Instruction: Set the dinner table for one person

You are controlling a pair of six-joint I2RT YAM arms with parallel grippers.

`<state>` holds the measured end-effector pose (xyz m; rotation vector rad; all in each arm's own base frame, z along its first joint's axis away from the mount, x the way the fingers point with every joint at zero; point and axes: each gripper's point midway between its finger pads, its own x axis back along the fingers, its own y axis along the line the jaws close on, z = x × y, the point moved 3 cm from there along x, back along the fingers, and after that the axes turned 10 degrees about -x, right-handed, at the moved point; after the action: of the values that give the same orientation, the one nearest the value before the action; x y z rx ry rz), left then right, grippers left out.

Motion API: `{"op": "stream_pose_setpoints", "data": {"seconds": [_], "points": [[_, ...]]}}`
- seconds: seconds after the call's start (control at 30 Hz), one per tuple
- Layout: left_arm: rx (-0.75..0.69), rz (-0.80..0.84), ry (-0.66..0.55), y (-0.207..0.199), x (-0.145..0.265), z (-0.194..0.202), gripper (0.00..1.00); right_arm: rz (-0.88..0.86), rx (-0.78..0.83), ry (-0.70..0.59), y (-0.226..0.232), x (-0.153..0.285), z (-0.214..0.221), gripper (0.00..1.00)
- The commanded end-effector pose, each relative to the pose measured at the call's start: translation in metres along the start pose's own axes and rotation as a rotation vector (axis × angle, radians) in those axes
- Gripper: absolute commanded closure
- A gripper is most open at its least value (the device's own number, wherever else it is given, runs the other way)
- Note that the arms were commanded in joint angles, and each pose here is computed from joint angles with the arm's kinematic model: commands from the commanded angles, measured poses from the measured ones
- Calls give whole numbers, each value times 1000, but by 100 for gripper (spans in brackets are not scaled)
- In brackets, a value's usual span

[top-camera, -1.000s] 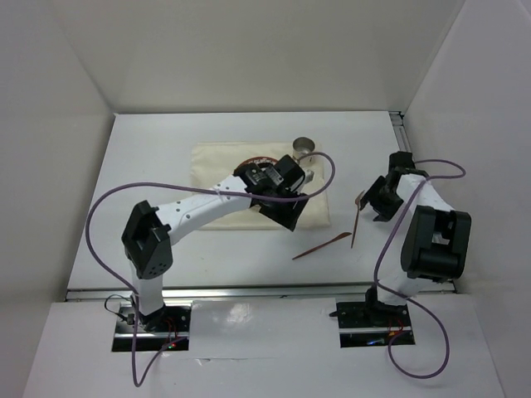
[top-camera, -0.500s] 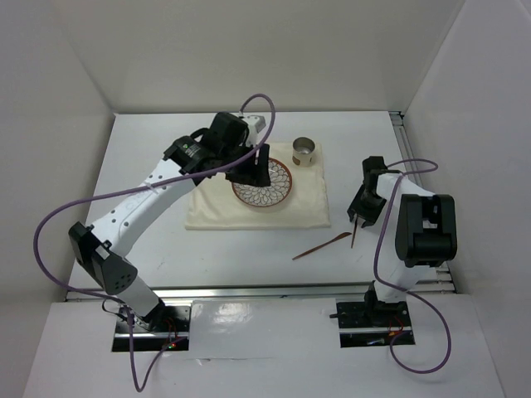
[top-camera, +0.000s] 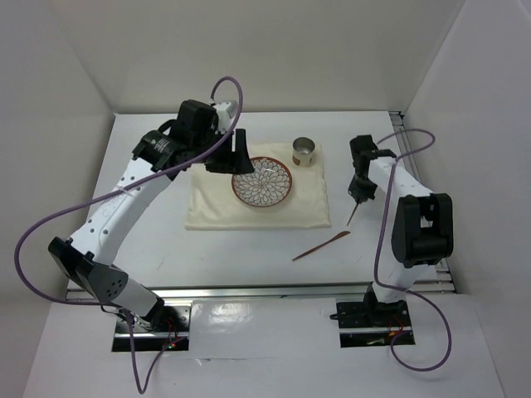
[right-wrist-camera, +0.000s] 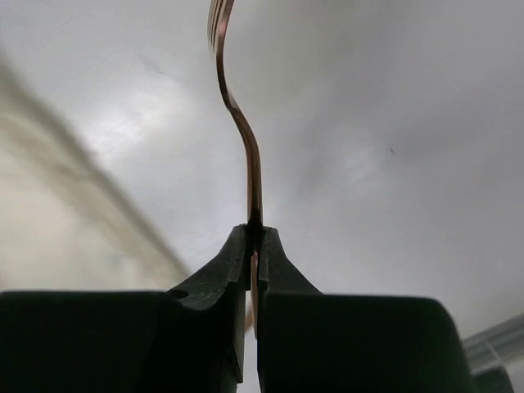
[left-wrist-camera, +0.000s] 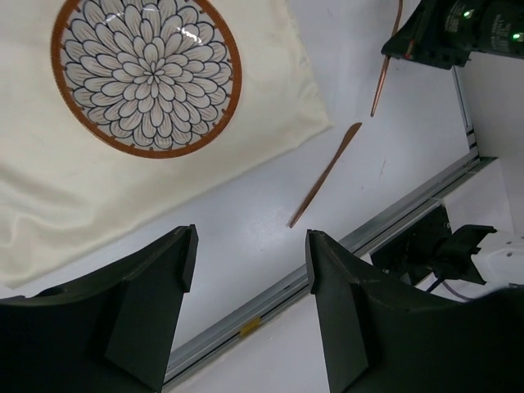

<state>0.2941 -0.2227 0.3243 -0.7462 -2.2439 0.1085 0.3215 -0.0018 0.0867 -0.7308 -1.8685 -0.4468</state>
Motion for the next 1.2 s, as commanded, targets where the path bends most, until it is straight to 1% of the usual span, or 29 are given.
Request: {"op": "stream_pose_setpoints", "data": {"seconds": [0.0, 0.03, 0.07, 0.13, 0.17, 0.2, 0.27, 0.3, 0.37, 0.4, 0.43, 0.47, 0.5, 0.53, 0.6, 0.7, 0.73, 0.77, 0.83, 0.87, 0.93, 0.97, 1.1, 1.13, 1.17], "points": [[16, 35, -107, -3, 38, -23, 28, -69, 24, -213, 39, 73, -45, 100], [31, 30, -125, -1, 44, -25, 28, -109, 45, -221, 54, 86, -45, 100], [59, 13, -134, 6, 50, -26, 28, -204, 106, -235, 88, 111, -38, 100], [104, -45, -187, 17, 64, -32, 28, -344, 163, -200, 130, 137, -19, 100], [134, -84, -202, 26, 71, -33, 27, -515, 223, -169, 169, 171, 3, 100], [154, -110, -227, 32, 78, -35, 27, -560, 251, -129, 192, 173, 21, 100], [192, -163, -261, 44, 88, -36, 27, -682, 301, -57, 228, 192, 54, 100], [216, -175, -295, 48, 100, -38, 27, -729, 339, -28, 256, 197, 76, 100], [244, -216, -315, 57, 110, -35, 27, -774, 373, 17, 282, 203, 101, 100], [251, -229, -348, 60, 122, -36, 27, -805, 410, 22, 305, 208, 121, 100], [257, -238, -351, 63, 124, -34, 27, -822, 431, 36, 314, 209, 133, 100], [264, -256, -359, 67, 127, -32, 27, -888, 439, 34, 330, 228, 145, 100], [265, -261, -373, 67, 132, -32, 27, -909, 447, 40, 339, 229, 151, 100], [274, -275, -385, 71, 138, -30, 27, -892, 463, 54, 352, 211, 164, 100], [279, -262, -391, 71, 142, -27, 27, -923, 465, 70, 372, 204, 176, 100], [282, -255, -380, 74, 142, -23, 25, -938, 442, 97, 387, 193, 184, 100], [290, -252, -369, 75, 142, -20, 25, -942, 436, 105, 393, 182, 183, 100], [294, -254, -359, 76, 139, -18, 25, -931, 424, 117, 394, 176, 186, 100], [299, -262, -343, 81, 138, -13, 25, -949, 391, 111, 401, 168, 175, 100], [289, -255, -339, 80, 138, -13, 25, -939, 393, 137, 404, 155, 184, 100], [285, -266, -342, 83, 140, -10, 25, -926, 392, 149, 407, 140, 185, 100], [291, -260, -322, 83, 138, -6, 25, -925, 388, 156, 410, 132, 184, 100], [292, -269, -325, 87, 140, -4, 25, -925, 384, 163, 415, 117, 185, 100], [283, -270, -324, 87, 140, -4, 25, -932, 377, 165, 418, 112, 182, 95], [287, -272, -316, 87, 140, -2, 25, -955, 379, 170, 421, 116, 182, 80]]}}
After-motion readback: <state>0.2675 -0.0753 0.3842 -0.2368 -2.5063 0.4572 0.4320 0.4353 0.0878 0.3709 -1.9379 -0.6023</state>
